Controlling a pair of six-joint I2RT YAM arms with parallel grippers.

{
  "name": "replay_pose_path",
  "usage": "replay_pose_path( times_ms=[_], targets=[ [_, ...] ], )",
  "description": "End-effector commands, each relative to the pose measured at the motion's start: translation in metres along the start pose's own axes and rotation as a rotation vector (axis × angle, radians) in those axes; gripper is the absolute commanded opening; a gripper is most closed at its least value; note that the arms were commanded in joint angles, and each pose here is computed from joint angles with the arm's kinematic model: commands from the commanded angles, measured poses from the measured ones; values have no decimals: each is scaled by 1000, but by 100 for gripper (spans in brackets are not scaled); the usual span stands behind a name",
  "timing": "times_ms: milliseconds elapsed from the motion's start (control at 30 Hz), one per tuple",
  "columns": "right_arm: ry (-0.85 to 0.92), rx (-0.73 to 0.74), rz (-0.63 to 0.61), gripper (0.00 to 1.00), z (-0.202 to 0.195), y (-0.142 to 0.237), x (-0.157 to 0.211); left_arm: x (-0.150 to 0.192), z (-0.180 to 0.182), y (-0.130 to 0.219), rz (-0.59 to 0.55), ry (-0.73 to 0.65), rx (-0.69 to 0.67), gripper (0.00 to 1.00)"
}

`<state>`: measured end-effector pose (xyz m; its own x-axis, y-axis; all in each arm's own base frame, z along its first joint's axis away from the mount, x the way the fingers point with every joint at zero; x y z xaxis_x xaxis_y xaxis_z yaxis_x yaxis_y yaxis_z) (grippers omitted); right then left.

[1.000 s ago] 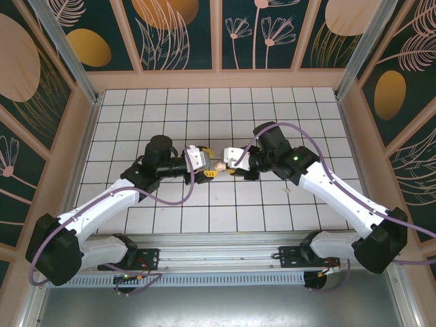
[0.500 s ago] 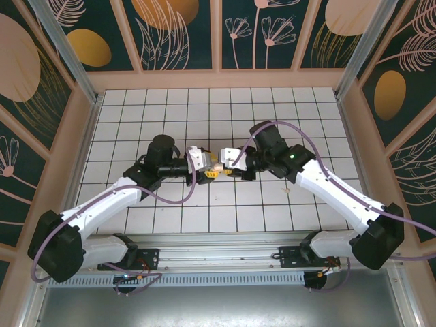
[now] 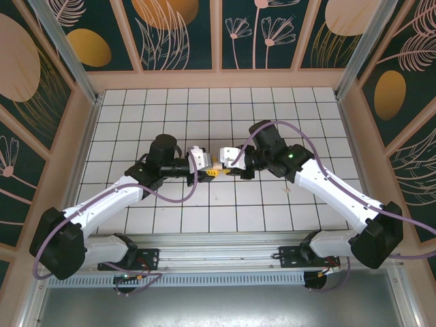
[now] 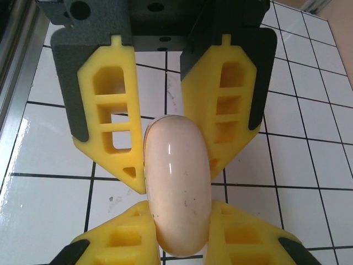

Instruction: Insert wireless bluetooth earbuds into charging case

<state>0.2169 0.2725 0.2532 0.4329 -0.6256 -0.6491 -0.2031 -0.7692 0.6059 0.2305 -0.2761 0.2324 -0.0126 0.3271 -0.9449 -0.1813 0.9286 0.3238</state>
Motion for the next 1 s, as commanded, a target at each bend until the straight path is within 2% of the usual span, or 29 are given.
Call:
replay_pose_path(
  times_ms=[0,67,200,300,633,967],
  targets=[
    [45,22,-60,14,-6,9,-19,-12,5,1,-20,-23,-7,26],
    [41,33,-61,16,-7,10,-20,-13,5,1,-21,-24,-10,25],
    [34,72,-71,29,-10,13,-20,-13,4,2,-25,-26,-7,25],
    [25,89,-83,33,-12,14,-20,-14,3,2,-27,-24,-2,25],
    [7,173,-141,34,-28,29,-22,-14,2,4,-19,-28,-5,24],
    [-31,240,-125,34,-40,35,-11,-15,1,4,-26,-29,-2,25]
  ],
)
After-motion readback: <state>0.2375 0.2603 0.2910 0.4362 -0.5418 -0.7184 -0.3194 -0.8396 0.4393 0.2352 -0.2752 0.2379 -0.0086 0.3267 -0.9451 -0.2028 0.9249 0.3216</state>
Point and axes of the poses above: each hand's point on the last joint's axis, 136 mm out from that joint toward the fingers, its own y axis back along the fingers, its own z axis along the line the jaws close on, x = y × z, the point moved 3 cm from there along y, back along the fingers, and after that the axes turned 8 degrees about y, right-handed, at the moved point
